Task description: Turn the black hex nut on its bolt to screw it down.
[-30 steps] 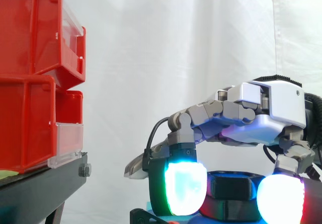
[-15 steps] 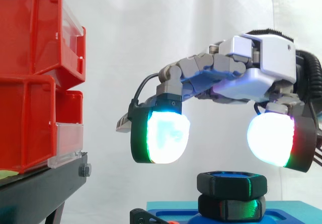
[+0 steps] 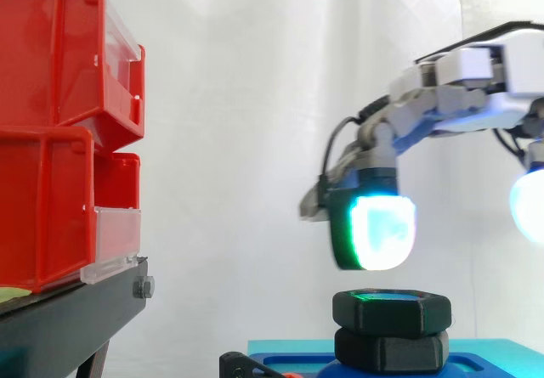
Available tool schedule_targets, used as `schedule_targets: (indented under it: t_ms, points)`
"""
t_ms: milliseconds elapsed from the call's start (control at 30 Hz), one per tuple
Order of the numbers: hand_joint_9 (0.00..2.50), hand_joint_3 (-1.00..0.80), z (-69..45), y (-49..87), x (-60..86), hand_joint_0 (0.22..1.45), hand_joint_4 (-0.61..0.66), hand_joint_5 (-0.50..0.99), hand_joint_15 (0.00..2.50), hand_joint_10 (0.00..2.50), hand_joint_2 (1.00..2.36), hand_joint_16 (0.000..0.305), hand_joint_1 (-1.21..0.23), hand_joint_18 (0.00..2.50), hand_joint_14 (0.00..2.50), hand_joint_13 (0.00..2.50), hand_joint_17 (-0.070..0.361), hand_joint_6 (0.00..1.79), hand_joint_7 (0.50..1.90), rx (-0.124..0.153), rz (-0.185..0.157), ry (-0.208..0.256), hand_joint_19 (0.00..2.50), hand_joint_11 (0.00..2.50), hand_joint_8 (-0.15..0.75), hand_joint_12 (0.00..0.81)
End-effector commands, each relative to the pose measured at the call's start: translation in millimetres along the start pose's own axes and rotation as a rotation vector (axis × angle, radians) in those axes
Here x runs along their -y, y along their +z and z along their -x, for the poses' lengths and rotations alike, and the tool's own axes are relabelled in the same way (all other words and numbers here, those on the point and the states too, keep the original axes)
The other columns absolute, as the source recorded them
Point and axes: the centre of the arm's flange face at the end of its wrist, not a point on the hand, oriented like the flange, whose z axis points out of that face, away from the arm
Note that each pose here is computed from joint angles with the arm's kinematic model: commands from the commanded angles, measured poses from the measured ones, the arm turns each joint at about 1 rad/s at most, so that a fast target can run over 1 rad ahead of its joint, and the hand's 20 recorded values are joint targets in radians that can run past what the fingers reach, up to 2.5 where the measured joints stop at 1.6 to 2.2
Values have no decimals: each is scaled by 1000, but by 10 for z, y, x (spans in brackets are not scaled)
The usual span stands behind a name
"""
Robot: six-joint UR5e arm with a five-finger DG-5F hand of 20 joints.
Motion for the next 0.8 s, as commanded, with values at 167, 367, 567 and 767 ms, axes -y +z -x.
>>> schedule_targets:
  t_ms: [167, 367, 567, 767]
  points:
    - [538, -500, 25, -626, -357, 433, 221, -166, 110, 5, 1000, 64, -460, 504, 5, 543, 143, 503, 769, -10, -81, 14, 520, 120, 263, 377]
    - [533, -500, -170, -883, -520, 435, 211, -173, 105, 4, 1000, 64, -460, 503, 5, 536, 143, 503, 743, -4, -117, 54, 515, 121, 261, 377]
    - [463, -500, -238, -921, -508, 446, 64, -242, 66, 0, 1000, 63, -476, 491, 3, 503, 142, 501, 645, -15, -130, 163, 506, 11, 237, 367]
    - [372, -500, -256, -932, -431, 455, 26, -255, 24, 0, 1000, 61, -486, 464, 1, 472, 138, 501, 599, 14, -210, 467, 486, 0, 211, 361]
